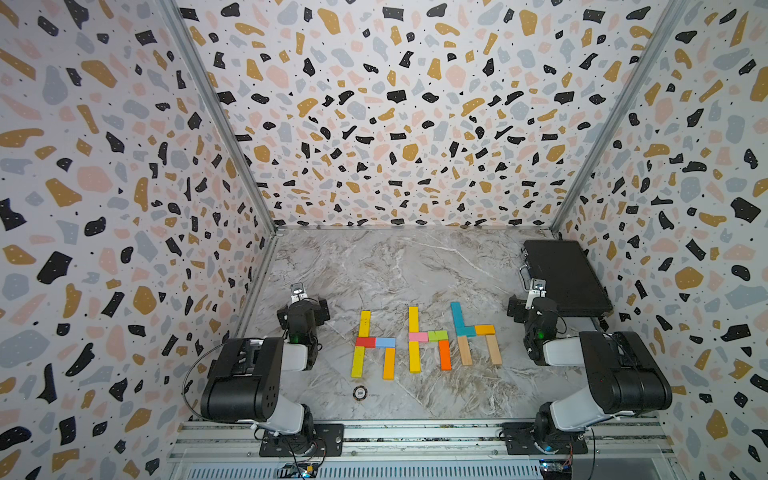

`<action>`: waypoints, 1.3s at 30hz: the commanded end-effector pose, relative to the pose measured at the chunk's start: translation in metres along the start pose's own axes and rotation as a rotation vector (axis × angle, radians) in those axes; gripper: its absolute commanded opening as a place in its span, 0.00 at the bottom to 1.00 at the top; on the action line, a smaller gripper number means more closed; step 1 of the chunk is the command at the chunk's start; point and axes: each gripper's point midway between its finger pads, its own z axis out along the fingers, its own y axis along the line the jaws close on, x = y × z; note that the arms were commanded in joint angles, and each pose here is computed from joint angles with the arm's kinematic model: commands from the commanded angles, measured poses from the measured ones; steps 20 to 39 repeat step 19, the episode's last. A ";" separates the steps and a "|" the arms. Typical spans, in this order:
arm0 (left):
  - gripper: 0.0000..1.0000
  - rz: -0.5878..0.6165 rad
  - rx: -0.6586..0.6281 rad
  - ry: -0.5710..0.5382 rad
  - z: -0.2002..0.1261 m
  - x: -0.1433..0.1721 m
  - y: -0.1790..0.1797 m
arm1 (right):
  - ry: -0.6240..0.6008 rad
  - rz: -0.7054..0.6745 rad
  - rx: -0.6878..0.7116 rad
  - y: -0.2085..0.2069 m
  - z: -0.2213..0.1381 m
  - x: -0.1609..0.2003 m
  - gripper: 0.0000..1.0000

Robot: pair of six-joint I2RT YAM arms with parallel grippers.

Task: Assemble the letter h with building blocks
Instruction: Reset both arms

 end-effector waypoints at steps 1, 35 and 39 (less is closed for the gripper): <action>0.99 -0.023 -0.008 -0.044 -0.002 -0.009 0.002 | -0.029 0.024 0.005 -0.002 -0.001 -0.008 0.99; 0.99 -0.022 -0.005 -0.045 -0.001 -0.010 0.001 | -0.029 0.024 0.005 -0.002 -0.001 -0.008 1.00; 0.99 -0.022 -0.005 -0.045 -0.001 -0.010 0.001 | -0.029 0.024 0.005 -0.002 -0.001 -0.008 1.00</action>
